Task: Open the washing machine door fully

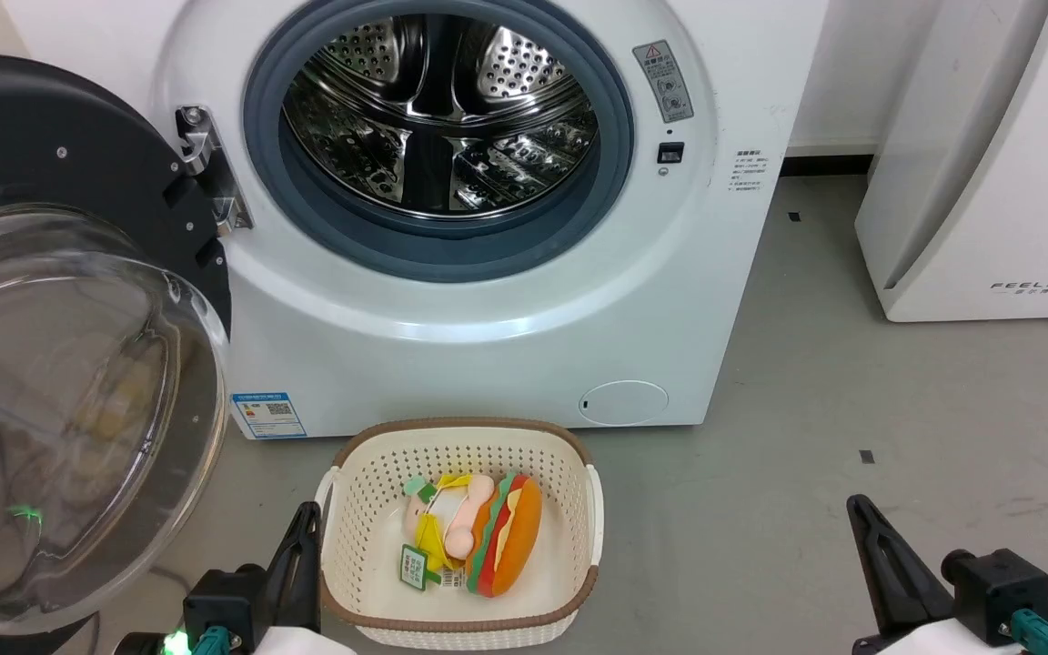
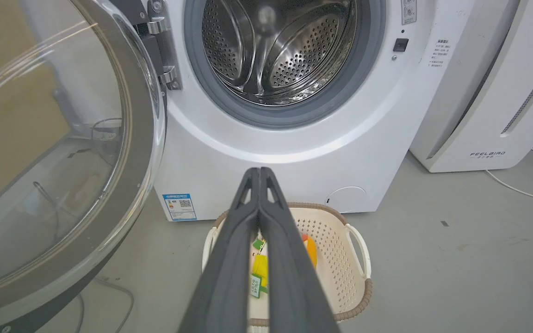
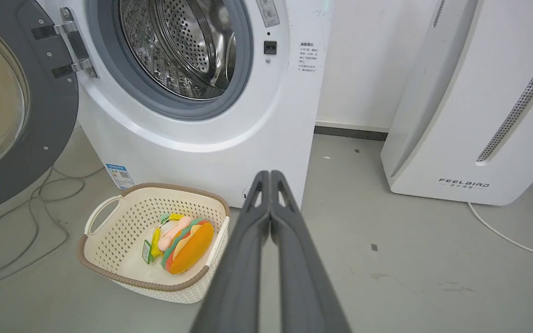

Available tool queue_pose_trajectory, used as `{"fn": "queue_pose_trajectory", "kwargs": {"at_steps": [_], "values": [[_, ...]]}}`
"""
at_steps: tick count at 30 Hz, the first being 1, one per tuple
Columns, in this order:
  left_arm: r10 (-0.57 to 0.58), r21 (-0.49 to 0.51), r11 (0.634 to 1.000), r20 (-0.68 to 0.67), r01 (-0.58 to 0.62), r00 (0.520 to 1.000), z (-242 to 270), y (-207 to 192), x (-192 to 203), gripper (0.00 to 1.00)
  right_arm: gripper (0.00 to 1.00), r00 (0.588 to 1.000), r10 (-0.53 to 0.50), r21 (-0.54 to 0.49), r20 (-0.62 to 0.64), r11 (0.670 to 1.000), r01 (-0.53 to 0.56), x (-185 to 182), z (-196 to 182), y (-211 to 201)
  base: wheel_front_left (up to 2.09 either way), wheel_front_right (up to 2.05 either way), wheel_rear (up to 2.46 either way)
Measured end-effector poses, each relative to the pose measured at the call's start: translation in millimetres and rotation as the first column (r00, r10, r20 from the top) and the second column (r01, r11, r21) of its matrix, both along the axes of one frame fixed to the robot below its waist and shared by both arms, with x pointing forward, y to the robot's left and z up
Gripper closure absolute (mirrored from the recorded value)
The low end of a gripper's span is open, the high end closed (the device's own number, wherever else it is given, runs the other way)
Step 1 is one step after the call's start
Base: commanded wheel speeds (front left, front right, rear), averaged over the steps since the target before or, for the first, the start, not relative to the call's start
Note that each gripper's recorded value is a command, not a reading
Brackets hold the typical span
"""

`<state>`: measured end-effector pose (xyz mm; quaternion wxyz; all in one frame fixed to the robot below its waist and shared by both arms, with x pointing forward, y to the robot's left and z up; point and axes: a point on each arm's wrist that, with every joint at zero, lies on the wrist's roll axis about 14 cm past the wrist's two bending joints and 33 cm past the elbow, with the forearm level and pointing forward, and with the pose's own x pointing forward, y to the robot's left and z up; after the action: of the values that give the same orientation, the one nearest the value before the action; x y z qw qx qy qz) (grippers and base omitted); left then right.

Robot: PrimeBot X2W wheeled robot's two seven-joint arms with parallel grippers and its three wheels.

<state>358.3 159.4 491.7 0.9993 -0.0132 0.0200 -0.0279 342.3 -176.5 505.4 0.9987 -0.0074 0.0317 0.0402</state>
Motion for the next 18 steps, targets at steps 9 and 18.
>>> {"fn": "queue_pose_trajectory", "kwargs": {"at_steps": [9, 18], "values": [[0.007, 0.007, 1.0, 0.0, -0.007, 1.0, 1.2, 2.6, 0.4, 1.0, 1.0, 1.0, 0.003, -0.001, -0.001, 1.0, -0.003, 0.6, -0.5, 0.8, 0.0, 0.0, 0.0], [0.01, 0.008, 1.0, -0.001, -0.01, 1.0, 2.5, 2.7, 0.7, 1.0, 1.0, 1.0, 0.005, -0.001, -0.001, 1.0, -0.005, 1.8, -0.5, 1.6, 0.0, 0.0, 0.0]]}}
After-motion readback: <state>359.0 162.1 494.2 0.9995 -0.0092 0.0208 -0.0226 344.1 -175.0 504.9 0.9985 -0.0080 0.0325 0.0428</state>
